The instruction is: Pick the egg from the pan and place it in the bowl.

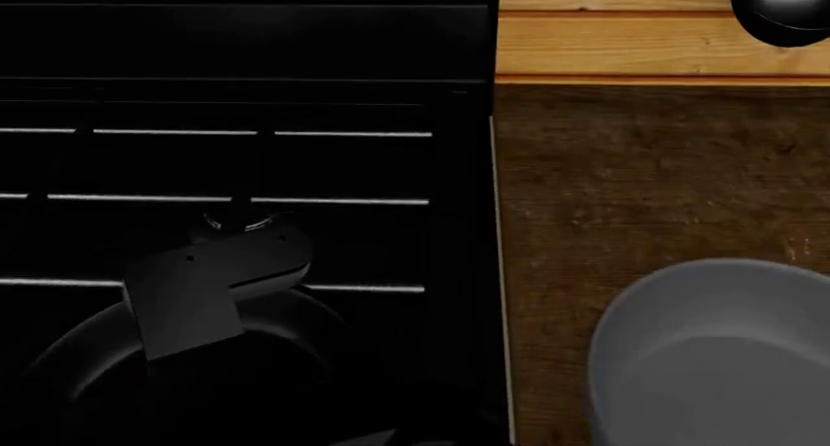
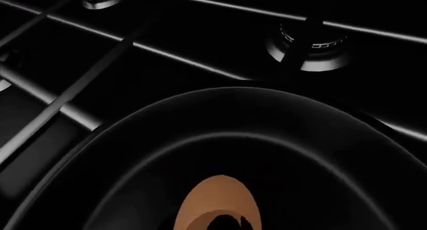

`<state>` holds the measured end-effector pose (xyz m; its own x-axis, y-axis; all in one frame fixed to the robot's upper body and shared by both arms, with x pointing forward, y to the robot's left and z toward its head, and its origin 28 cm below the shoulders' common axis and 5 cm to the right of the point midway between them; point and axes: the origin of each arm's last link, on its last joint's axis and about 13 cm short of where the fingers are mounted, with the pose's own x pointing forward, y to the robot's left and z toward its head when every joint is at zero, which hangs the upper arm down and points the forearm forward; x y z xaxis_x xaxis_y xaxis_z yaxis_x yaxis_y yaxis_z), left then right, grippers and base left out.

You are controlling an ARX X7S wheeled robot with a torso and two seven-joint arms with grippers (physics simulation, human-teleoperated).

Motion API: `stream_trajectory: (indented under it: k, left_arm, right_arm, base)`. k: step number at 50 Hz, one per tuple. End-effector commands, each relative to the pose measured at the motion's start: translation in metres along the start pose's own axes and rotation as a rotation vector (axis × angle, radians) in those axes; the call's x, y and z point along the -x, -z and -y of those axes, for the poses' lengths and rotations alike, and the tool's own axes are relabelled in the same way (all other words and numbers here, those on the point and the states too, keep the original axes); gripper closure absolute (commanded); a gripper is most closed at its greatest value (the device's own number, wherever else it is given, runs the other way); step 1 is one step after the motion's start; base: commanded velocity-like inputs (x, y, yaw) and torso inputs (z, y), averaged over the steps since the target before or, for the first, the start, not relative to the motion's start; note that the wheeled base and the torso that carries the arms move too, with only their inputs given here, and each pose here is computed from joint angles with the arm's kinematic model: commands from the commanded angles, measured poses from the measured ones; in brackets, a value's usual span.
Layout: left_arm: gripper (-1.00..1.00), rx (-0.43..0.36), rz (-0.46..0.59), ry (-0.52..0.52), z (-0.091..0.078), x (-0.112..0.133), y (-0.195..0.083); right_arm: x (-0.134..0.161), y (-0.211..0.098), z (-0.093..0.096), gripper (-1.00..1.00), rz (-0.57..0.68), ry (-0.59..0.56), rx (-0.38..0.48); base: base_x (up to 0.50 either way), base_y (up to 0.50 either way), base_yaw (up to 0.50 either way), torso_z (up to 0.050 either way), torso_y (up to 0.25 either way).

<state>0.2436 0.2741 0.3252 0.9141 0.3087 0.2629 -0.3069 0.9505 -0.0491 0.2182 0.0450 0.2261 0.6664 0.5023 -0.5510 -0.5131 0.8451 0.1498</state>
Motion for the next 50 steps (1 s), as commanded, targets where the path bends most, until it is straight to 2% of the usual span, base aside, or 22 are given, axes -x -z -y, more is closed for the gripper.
stream_trajectory:
  k: [1,16,28,42,45,50]
  left_arm:
    - [-1.0,0.001,-0.007,-0.004,-0.001,0.0,0.004]
    - [-1.0,0.006,-0.009,-0.011,-0.005,0.004,0.005]
    - [-1.0,0.005,-0.004,-0.002,-0.002,0.006,0.002]
    - [-1.0,0.002,-0.004,0.01,0.003,0.005,0.001]
    - [-1.0,0.002,-0.005,0.013,0.005,0.004,0.002]
    - [-1.0,0.003,-0.004,0.014,0.004,0.006,0.004]
  right_arm:
    - [-0.002,0.004,-0.002,1.0,-0.006,-0.001,0.013]
    - [0.007,0.0,-0.005,1.0,0.024,-0.005,0.032]
    - [0.049,-0.026,-0.002,1.0,0.191,0.01,0.044]
    - [0.097,-0.048,0.017,1.0,0.373,0.104,0.027]
    - [0.111,-0.054,0.026,1.0,0.433,0.162,0.013]
    - [0.116,-0.056,0.044,1.0,0.454,0.26,-0.019]
  base:
    - [0.0,0.0,0.0,0.0,0.0]
    - [0.0,0.0,0.0,0.0,0.0]
    - [0.0,0.0,0.0,0.0,0.0]
    - [0.0,0.0,0.0,0.0,0.0]
    - [0.0,0.0,0.0,0.0,0.0]
    - [0.0,0.0,0.0,0.0,0.0]
